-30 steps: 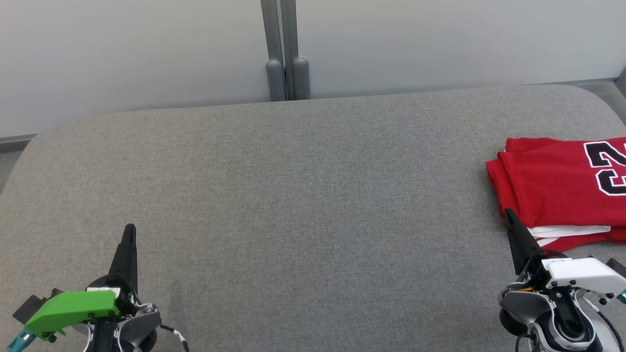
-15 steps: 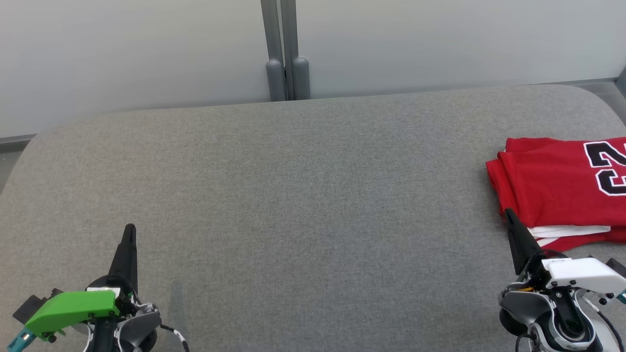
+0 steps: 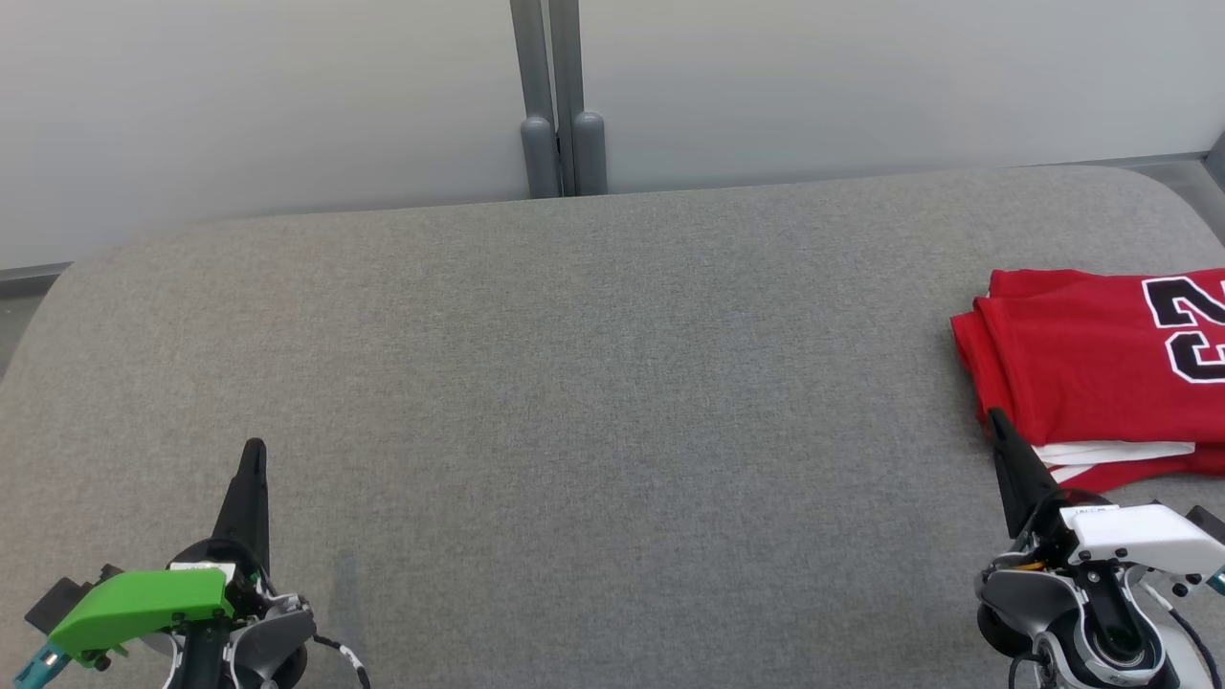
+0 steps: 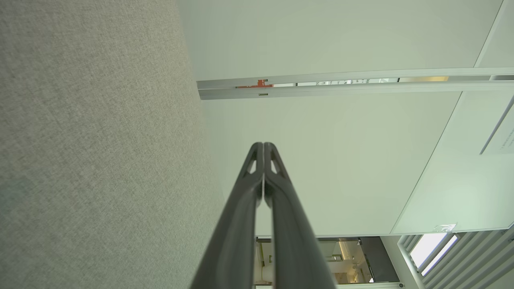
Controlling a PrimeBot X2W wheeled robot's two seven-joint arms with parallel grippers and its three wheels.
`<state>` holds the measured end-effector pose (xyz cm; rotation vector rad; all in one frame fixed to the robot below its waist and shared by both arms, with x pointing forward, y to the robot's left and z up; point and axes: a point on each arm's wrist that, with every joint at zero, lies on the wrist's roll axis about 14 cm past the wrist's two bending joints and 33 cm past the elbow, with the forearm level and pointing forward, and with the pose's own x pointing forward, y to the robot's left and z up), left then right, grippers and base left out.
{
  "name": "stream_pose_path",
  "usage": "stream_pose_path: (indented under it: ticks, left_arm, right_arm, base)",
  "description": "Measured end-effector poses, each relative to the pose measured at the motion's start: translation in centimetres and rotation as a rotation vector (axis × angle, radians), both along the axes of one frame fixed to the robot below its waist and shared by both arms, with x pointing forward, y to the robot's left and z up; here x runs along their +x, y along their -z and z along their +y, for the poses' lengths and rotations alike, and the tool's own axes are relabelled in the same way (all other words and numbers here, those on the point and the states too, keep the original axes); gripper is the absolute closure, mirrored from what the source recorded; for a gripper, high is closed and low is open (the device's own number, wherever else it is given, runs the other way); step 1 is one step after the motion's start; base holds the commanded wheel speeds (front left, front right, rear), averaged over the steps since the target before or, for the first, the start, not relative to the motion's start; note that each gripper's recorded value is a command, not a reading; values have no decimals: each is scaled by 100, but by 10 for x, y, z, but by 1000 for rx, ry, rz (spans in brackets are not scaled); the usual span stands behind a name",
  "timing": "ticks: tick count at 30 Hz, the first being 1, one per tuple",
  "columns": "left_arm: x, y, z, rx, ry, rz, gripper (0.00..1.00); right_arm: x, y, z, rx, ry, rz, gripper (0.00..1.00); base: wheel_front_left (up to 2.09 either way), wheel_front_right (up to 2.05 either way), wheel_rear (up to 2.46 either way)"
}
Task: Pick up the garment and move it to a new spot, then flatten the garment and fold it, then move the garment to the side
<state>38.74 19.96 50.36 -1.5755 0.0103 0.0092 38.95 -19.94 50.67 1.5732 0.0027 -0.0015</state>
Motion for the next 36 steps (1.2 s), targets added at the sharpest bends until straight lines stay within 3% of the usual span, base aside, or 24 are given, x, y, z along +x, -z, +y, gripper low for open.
stream_pose_path:
  ticks: [36]
  left_arm:
    - [0, 0, 0, 0, 0, 0, 100]
  right_arm:
    - [0, 0, 0, 0, 0, 0, 100]
  base:
    - [0, 0, 0]
